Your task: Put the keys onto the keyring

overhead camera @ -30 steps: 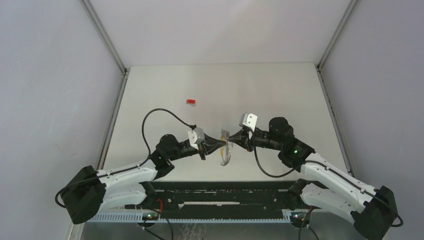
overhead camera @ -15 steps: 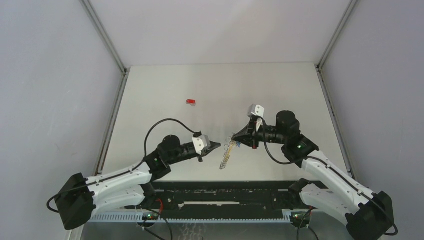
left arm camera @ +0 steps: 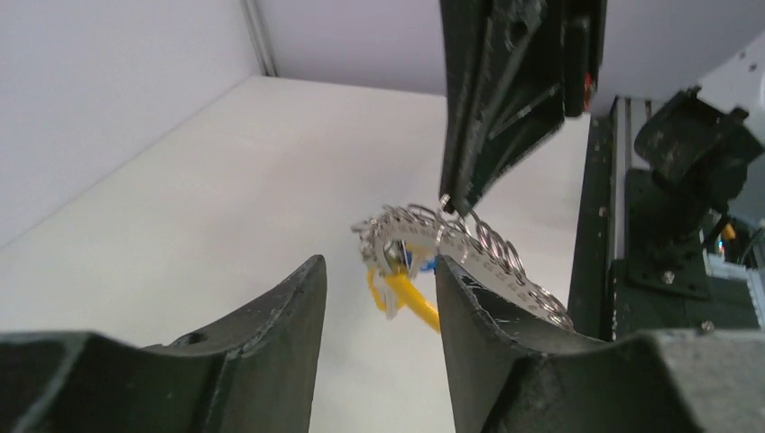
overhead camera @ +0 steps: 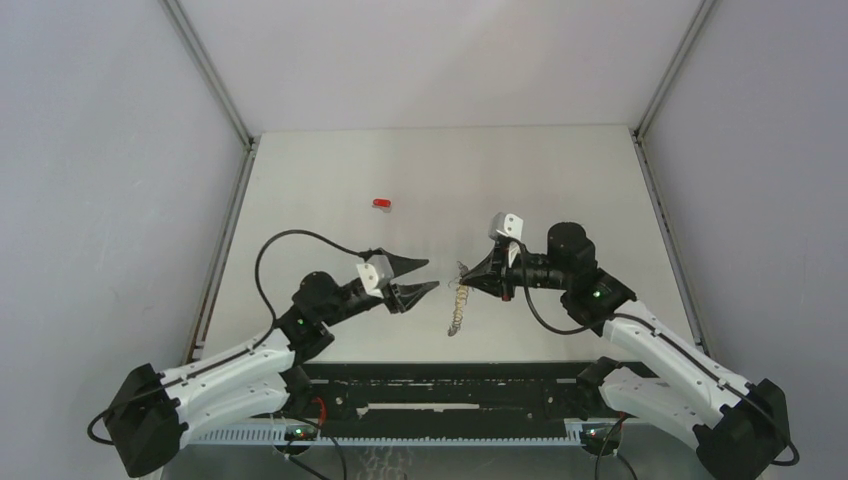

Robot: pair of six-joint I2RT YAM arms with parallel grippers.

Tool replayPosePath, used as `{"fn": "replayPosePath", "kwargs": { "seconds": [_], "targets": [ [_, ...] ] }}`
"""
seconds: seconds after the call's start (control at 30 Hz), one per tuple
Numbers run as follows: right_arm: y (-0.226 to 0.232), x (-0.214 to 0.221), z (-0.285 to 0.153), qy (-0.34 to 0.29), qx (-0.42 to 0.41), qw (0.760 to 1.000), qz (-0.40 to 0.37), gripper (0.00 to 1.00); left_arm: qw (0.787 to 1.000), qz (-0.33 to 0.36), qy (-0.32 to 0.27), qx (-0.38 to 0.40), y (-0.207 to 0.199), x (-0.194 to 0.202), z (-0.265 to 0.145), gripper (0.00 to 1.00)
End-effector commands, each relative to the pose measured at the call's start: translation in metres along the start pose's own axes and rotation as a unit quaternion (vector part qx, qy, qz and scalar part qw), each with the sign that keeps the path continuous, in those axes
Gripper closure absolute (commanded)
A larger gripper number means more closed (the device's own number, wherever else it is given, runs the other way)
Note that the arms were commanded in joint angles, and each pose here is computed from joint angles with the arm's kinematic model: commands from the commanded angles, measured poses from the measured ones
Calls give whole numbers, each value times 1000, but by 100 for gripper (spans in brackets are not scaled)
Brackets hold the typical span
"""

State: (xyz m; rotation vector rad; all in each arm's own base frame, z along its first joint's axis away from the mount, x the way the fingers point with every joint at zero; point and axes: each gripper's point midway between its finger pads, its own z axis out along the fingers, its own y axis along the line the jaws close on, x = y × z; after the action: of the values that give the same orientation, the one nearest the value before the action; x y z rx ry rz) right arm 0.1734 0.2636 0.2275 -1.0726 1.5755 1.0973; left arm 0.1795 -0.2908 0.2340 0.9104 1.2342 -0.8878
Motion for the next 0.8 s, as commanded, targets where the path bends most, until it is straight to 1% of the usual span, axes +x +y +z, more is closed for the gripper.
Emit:
{"fn": "replayPosePath", "kwargs": {
  "seconds": [0.0, 0.23, 0.37, 0.47, 0.67, 0.77],
  "targets": [
    [-1, -27, 1, -26, 12, 998, -61, 100, 998, -35, -51, 9, 0, -22, -6, 47],
    [0, -28, 4, -26, 17, 997, -72, 100, 995, -66, -49, 51, -12, -29, 2, 45],
    [-3, -28, 4, -25, 28, 997, -74, 100, 993, -89, -46, 69, -18, -28, 8, 48],
    [-5, -30, 3, -28, 38, 996, -76, 100, 991, -107, -41, 68, -18, -26, 10, 50],
    [-7, -31, 3, -30, 45, 996, -78, 100, 988, -132, -40, 65, -18, -22, 13, 60],
    [-6, -32, 4, -31, 43, 996, -78, 100, 988, -135, -37, 65, -17, -21, 18, 63]
  ]
}}
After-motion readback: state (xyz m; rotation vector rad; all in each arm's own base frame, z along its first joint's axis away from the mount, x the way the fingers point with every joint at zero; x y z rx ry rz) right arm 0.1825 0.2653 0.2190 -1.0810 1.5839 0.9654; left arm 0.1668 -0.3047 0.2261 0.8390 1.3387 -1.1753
